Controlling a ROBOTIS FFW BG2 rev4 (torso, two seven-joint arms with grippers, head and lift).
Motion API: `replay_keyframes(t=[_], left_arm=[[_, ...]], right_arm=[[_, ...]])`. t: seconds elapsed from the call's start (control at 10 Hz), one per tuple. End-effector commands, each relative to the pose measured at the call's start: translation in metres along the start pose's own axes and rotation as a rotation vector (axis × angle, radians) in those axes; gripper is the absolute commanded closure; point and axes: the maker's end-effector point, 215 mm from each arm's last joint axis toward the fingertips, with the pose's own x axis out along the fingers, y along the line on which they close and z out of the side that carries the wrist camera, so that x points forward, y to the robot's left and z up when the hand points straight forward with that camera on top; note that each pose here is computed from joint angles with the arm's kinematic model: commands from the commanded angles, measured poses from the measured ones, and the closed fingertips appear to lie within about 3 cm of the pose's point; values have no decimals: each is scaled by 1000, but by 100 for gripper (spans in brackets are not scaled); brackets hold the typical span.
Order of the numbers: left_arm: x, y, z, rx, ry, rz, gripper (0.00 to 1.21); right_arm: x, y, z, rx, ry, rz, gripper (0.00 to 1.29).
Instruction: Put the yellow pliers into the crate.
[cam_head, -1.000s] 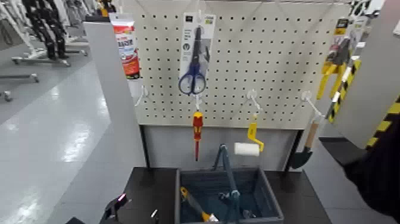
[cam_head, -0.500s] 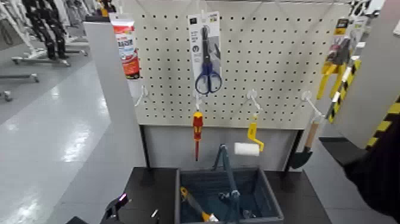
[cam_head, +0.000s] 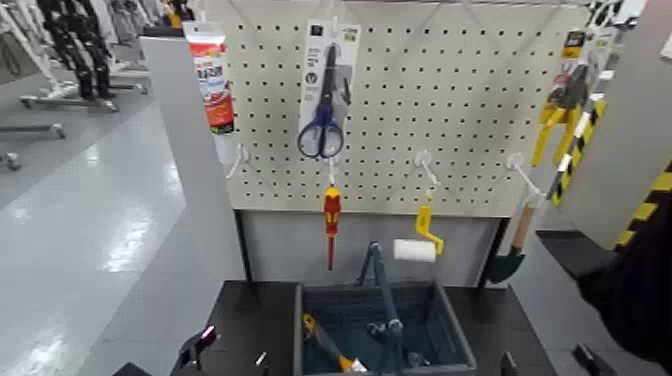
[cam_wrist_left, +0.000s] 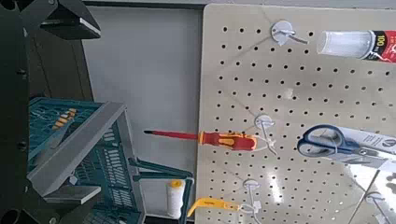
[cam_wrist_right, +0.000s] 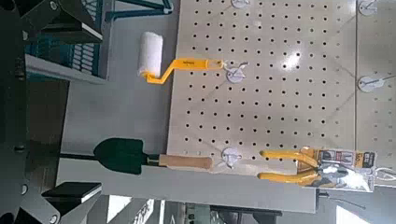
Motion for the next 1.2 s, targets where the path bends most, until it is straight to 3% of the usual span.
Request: replay_keyframes(t=[0.1, 0.4, 0.7, 1.2], left_arm=[[1, 1, 1, 1, -1, 0, 13], [3, 0, 0, 1, 1, -4, 13], [4, 0, 2, 0, -2, -4, 13], [7, 0, 5, 6, -9, -8, 13]], right_arm=[[16, -35, 18, -27, 9, -15, 17], [41, -67, 39, 15, 10, 37, 18], [65, -100, 69, 30, -36, 47, 18], [114, -118, 116, 34, -112, 115, 18]])
